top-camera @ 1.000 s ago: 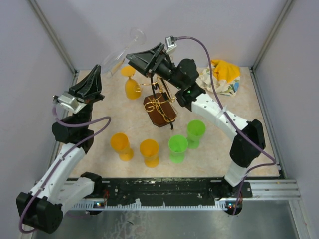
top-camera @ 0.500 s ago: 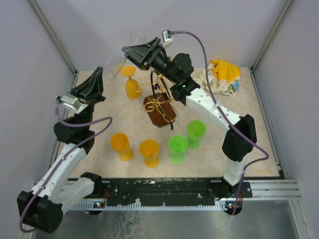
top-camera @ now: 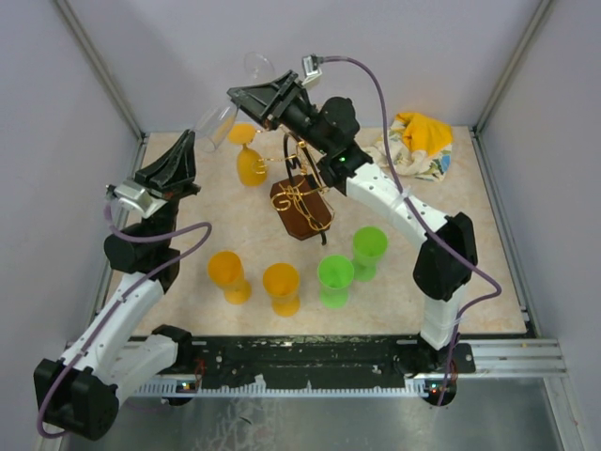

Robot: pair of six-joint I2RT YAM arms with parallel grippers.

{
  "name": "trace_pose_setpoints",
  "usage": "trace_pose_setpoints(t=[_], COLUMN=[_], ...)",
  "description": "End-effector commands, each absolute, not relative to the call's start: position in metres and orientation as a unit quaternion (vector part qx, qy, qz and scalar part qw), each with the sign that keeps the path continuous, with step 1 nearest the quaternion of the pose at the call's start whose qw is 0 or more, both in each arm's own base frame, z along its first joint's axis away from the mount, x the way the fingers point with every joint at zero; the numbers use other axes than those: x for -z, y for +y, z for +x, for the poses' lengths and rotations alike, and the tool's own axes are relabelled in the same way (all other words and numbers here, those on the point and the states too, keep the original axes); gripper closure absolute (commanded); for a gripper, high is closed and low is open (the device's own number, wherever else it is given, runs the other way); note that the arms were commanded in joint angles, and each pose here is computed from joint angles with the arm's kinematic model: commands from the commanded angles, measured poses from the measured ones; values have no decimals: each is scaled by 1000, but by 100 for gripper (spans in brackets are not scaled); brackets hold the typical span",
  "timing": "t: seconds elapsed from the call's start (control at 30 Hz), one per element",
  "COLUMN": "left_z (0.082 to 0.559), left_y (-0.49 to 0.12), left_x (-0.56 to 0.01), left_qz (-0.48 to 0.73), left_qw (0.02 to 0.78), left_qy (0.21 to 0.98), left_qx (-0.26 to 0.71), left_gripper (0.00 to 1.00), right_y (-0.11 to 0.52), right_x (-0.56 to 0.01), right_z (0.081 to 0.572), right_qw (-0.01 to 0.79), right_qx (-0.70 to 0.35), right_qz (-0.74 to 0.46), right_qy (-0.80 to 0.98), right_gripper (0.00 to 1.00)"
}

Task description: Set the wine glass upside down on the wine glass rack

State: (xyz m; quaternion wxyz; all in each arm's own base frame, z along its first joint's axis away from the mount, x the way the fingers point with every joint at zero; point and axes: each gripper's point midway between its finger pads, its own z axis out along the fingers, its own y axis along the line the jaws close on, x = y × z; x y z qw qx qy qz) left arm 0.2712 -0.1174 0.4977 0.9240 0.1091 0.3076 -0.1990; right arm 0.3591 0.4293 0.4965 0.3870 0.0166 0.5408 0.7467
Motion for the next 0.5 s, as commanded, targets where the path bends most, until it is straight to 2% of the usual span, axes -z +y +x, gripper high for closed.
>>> trace_pose_setpoints(t=[0.0,0.13,0.4,0.47], left_z=[257,261,262,263], left_y=[-120,-127,-143,-146], left_x=[-506,-499,-484,-476], left_qz=[115,124,163,171], left_qw=[927,921,906,900], left_qy=[281,288,303,315], left_qx=[220,232,247,250], left_gripper=[100,100,100,96], right_y=[424,424,430,430], right_x=[-536,-539,-546,-546], right_z=[345,346,354,355], right_qw=[416,428,451,457], right_qx=[-759,-750,-736,-731], right_qz=[-15,-21,-37,-42], right_qy=[500,504,504,504], right_gripper=[64,73,79,79])
